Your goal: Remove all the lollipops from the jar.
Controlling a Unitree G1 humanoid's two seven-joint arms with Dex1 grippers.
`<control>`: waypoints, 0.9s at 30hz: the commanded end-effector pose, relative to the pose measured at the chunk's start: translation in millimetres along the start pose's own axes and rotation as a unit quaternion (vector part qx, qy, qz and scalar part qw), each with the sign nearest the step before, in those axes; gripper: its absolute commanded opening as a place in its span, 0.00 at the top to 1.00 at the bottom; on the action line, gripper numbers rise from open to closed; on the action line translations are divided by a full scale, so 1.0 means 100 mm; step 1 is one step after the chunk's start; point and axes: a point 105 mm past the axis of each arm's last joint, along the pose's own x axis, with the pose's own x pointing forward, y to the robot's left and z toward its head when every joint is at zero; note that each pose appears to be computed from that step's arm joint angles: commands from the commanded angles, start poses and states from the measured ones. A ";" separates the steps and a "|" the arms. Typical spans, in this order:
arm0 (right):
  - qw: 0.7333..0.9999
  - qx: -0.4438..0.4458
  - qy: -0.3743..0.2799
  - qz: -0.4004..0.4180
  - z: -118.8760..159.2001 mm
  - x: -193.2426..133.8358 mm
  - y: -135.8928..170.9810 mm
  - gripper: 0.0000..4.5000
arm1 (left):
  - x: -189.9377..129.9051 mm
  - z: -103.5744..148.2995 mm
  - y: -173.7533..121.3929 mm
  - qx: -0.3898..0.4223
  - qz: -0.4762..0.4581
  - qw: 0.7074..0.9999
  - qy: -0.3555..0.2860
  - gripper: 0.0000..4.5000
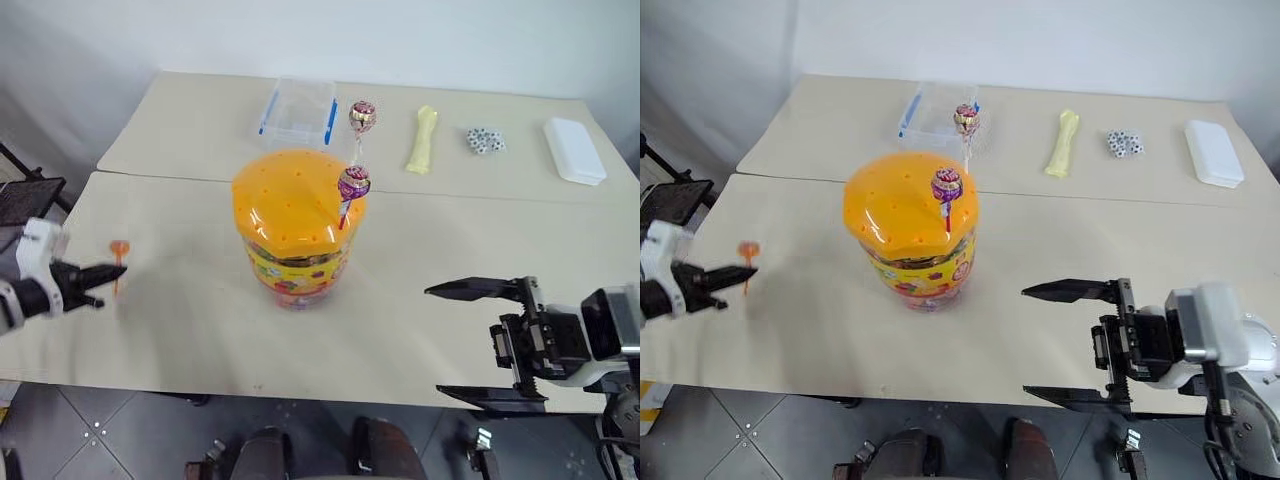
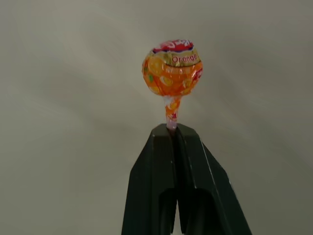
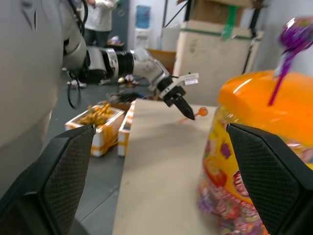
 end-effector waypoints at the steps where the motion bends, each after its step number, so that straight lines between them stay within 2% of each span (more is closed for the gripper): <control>1: 1.000 -0.003 0.009 -0.002 -0.04 -0.03 0.00 0.00 | -0.16 0.06 -0.10 0.018 0.008 1.000 0.007 0.95; 3: 1.000 0.001 0.009 -0.013 -0.08 -0.05 -0.02 0.00 | -0.20 0.02 -0.15 0.031 0.004 0.999 0.018 0.86; 6: 1.000 0.000 -0.005 -0.026 -0.08 -0.06 -0.06 0.00 | -0.23 -0.01 -0.17 0.044 0.004 0.999 0.026 0.67; 10: 0.996 -0.019 -0.054 -0.074 0.05 -0.02 -0.27 0.00 | -0.39 -0.03 -0.27 0.093 -0.065 0.993 0.036 0.39; 12: 0.992 -0.007 -0.079 -0.102 0.17 0.03 -0.39 0.00 | -0.47 0.13 -0.19 0.116 -0.060 0.991 -0.010 0.26; 15: 0.988 0.017 -0.051 -0.142 0.16 0.13 -0.60 0.00 | -0.59 0.46 -0.39 0.132 -0.142 0.970 -0.147 0.26; 16: 0.988 0.022 -0.044 -0.149 0.15 0.15 -0.64 0.00 | -0.61 0.52 -0.43 0.143 -0.154 0.962 -0.174 0.26; 18: 0.987 0.032 -0.052 -0.149 0.16 0.23 -0.71 0.00 | -0.62 0.71 -0.55 0.149 -0.178 0.940 -0.249 0.26; 19: 0.987 0.034 -0.055 -0.150 0.16 0.30 -0.76 0.00 | -0.62 0.78 -0.68 0.146 -0.208 0.925 -0.284 0.22; 23: 0.989 0.018 -0.038 -0.141 0.09 0.58 -0.92 0.00 | -0.58 0.88 -1.09 0.099 -0.296 0.886 -0.342 0.01; 27: 0.989 0.016 -0.042 -0.142 0.14 0.82 -1.07 0.00 | -0.57 0.92 -1.31 0.085 -0.331 0.872 -0.350 0.01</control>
